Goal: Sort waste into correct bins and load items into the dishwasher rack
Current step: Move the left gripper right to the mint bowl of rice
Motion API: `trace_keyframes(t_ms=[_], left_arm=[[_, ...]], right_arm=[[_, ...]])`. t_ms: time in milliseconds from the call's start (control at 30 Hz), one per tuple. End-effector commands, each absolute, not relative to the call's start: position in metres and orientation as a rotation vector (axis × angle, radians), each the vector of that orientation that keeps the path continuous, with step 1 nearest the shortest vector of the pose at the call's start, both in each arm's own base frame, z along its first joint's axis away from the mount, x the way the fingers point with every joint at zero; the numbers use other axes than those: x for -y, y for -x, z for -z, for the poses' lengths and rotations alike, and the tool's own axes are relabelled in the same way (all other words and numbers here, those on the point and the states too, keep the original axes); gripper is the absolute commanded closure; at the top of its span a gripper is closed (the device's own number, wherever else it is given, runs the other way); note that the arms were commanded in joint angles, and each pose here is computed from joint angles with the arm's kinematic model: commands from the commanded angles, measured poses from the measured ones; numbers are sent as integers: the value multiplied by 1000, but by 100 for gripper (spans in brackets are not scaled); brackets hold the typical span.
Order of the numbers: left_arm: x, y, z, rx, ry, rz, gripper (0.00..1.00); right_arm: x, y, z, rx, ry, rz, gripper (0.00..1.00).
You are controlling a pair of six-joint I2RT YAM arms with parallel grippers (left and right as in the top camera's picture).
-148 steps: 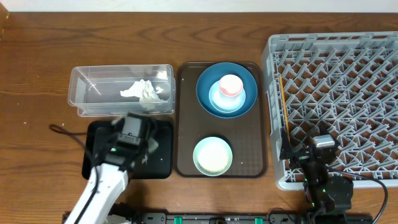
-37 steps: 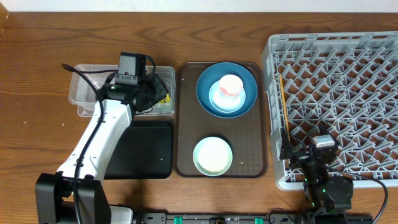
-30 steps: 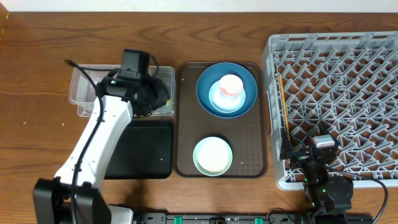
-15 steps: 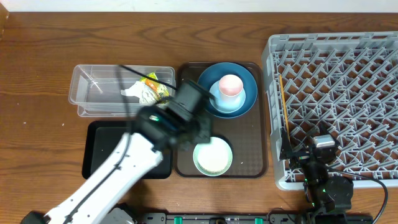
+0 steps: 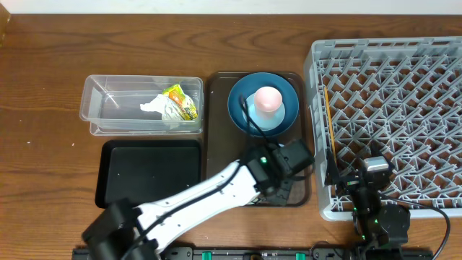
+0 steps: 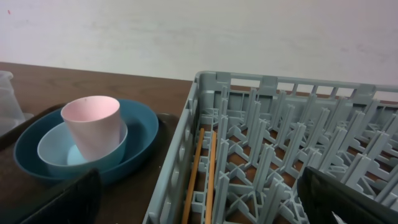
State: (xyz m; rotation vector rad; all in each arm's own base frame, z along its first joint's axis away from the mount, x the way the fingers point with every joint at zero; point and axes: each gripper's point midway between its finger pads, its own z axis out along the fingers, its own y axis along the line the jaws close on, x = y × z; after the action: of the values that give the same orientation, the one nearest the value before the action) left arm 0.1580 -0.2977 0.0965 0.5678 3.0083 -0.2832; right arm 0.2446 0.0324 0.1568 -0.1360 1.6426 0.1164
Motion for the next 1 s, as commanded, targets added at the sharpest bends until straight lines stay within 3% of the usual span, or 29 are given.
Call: trace_keyframes(t_ms=[0,333,733,967], left_arm=[[297,-158,-82,-3020,-558,223,78],[293,-168,-51,-3029,-556,72,76],[290,-182,-51,-2961,-538,9,66],[295,-184,-51,-2946,-533,38,66]], right_arm=[[-35,-244,-155,-1646,154,-117,1],[-35,-244,-155,-1646,154,-117,1],[-35,-244,-155,-1646,153,-116,1],[-35,-244,-155,-1646,153,-116,1]])
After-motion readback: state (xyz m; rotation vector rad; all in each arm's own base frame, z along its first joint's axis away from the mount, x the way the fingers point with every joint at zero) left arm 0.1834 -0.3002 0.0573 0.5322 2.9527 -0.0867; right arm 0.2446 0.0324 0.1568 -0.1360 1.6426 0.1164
